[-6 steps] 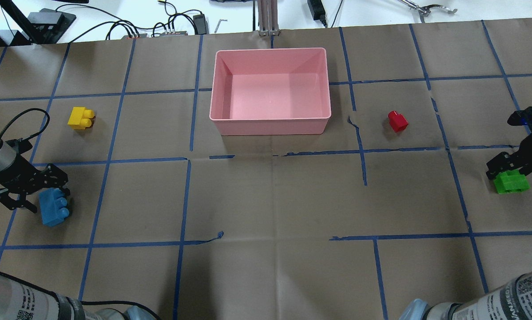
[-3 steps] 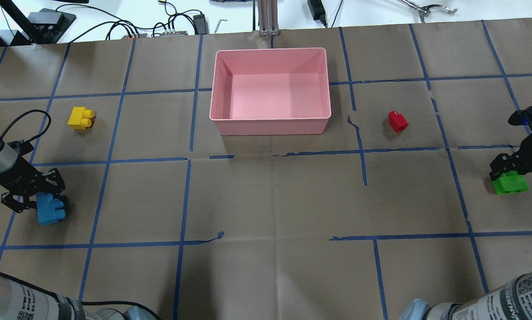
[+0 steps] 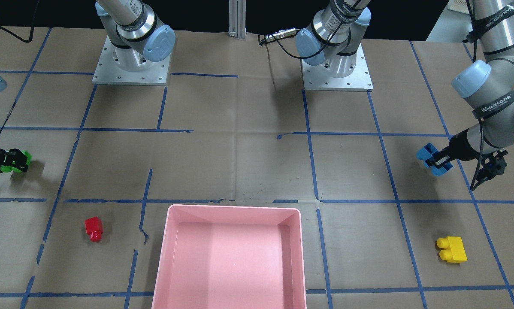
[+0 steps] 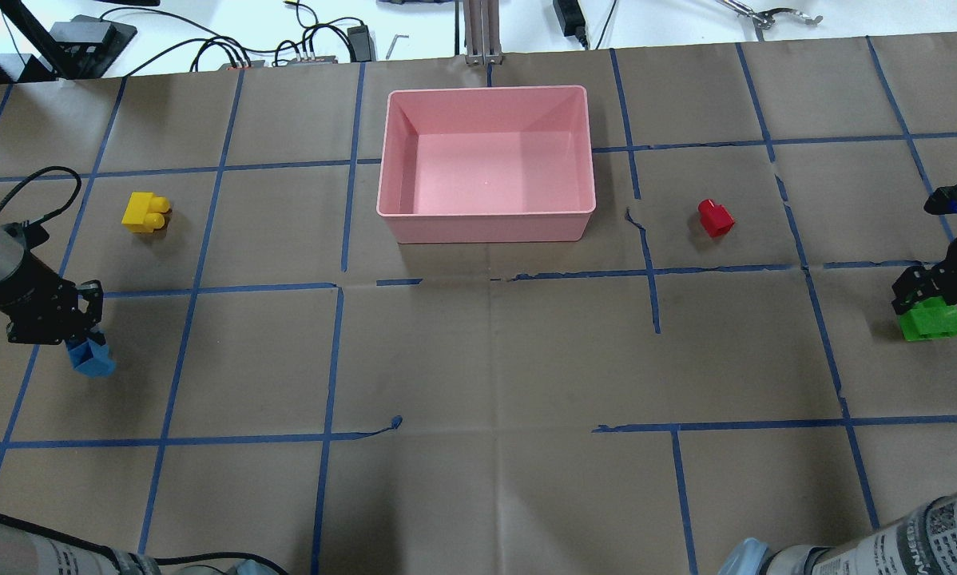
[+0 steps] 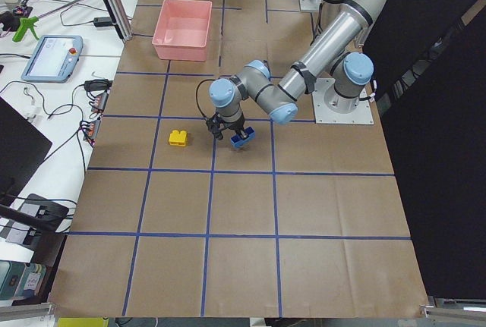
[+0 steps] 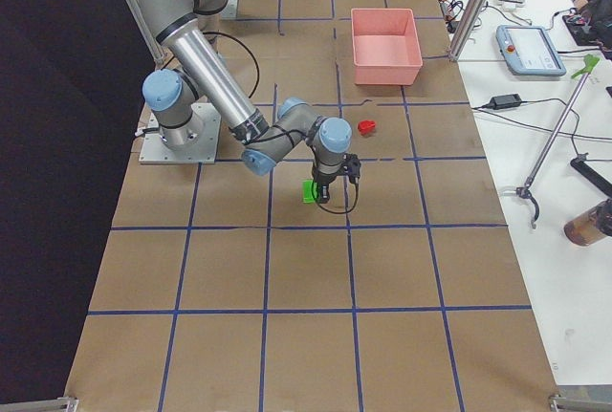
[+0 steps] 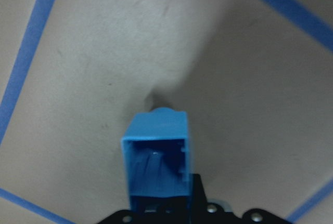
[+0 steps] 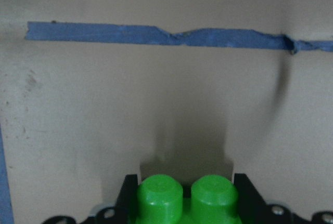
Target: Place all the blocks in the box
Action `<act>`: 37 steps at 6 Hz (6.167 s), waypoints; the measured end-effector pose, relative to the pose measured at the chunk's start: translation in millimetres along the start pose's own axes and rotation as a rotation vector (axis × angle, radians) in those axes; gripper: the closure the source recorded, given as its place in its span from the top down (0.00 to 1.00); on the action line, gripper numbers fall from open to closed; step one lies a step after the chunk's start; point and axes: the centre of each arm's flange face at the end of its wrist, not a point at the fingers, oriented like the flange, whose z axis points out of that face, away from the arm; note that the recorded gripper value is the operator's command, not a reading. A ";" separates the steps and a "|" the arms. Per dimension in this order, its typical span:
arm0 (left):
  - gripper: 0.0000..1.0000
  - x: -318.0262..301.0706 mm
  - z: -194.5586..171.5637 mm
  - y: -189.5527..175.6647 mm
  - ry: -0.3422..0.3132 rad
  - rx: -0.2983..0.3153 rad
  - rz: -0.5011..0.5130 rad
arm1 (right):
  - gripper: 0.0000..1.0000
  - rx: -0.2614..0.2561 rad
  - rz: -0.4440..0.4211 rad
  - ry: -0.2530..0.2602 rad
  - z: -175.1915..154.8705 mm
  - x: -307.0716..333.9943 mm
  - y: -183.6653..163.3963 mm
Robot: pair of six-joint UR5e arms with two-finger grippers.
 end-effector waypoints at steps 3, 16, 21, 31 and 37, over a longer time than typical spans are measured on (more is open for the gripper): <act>0.00 155.6 -78.1 41.3 0.108 0.095 -0.157 | 0.50 0.007 0.019 0.007 -78.7 -1.7 -34.3; 0.85 373.5 -105.8 44.3 0.199 0.210 -0.021 | 0.50 0.052 0.069 -0.016 -211.2 -328.7 -219.2; 0.99 107.2 -63.8 -99.6 0.038 0.284 0.711 | 0.99 0.050 0.106 -0.021 -135.1 -535.9 -251.3; 0.76 72.5 31.0 -162.8 0.039 0.243 0.665 | 0.99 0.057 -0.006 -0.059 -238.7 -328.8 -183.0; 0.00 125.7 -22.7 -122.5 0.071 0.276 0.451 | 0.99 0.095 -0.325 -0.046 -121.0 -232.5 -180.7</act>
